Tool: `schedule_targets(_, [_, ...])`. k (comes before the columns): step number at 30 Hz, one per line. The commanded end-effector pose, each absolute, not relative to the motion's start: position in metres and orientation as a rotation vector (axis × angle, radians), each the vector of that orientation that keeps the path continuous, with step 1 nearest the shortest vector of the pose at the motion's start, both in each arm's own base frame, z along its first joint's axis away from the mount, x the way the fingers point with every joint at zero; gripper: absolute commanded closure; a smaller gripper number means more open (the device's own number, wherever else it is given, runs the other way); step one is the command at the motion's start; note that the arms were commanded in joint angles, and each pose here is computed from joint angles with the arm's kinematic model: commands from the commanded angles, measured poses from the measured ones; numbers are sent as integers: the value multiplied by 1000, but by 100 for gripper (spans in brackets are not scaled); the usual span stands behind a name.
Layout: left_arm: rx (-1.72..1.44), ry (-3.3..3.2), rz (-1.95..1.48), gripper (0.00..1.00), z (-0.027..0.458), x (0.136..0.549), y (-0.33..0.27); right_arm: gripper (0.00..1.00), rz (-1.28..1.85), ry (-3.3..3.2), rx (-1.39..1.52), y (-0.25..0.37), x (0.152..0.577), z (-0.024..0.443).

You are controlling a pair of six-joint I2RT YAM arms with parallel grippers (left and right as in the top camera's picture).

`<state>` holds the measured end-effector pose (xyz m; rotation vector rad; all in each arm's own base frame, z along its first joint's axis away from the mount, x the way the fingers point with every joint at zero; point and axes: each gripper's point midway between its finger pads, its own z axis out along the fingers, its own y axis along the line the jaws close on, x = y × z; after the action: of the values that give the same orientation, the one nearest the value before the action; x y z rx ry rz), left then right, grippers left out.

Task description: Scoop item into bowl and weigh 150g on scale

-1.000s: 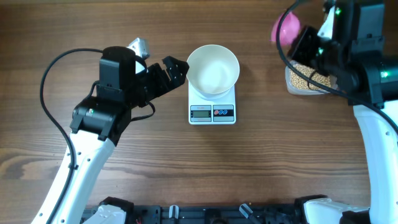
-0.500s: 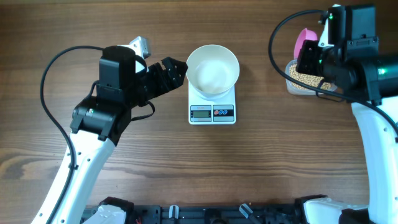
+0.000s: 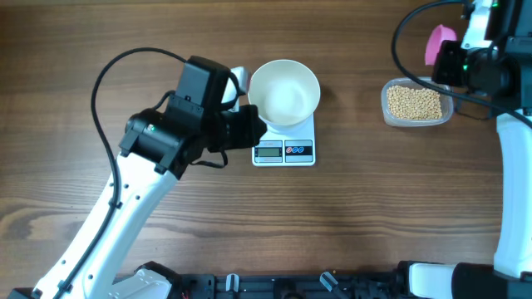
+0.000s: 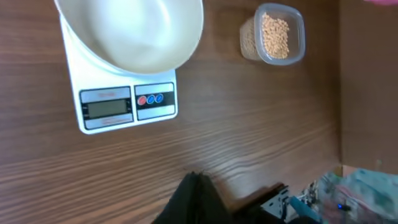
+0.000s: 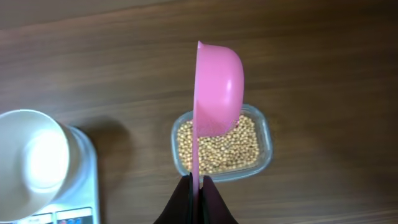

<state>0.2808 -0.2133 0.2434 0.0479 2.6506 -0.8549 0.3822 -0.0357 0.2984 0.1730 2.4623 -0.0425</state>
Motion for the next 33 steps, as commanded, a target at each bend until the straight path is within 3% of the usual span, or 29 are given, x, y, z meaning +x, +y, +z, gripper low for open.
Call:
schedule_targets(1, [94, 2685, -845, 96, 232, 274, -223, 96, -36, 2454, 97, -32, 388, 300])
schedule_targets(5, [31, 2863, -789, 96, 184, 259, -249, 96, -22, 2395, 136, -33, 398, 309])
schedule_targets(9, [-160, 2878, -477, 96, 143, 265, -259, 96, 10, 2370, 120, -29, 403, 314])
schedule_targets(14, [-90, 2849, -419, 96, 110, 273, -293, 95, 215, 2457, 69, 0, 386, 301])
schedule_targets(20, [-171, 2796, -222, 96, 86, 301, -269, 96, 246, 2506, 161, 1, 377, 293])
schedule_targets(23, [-210, 2869, -181, 96, 81, 295, -251, 96, 232, 2532, 170, -1, 372, 289])
schedule_targets(26, [-11, 2937, -395, 96, 99, 284, -259, 96, 219, 2547, 178, -3, 369, 287])
schedule_targets(31, [133, 2699, -562, 96, 197, 272, -240, 96, 220, 2550, 179, -3, 368, 287])
schedule_targets(33, [145, 2688, -564, 96, 197, 253, -225, 96, 220, 2549, 179, -3, 368, 287])
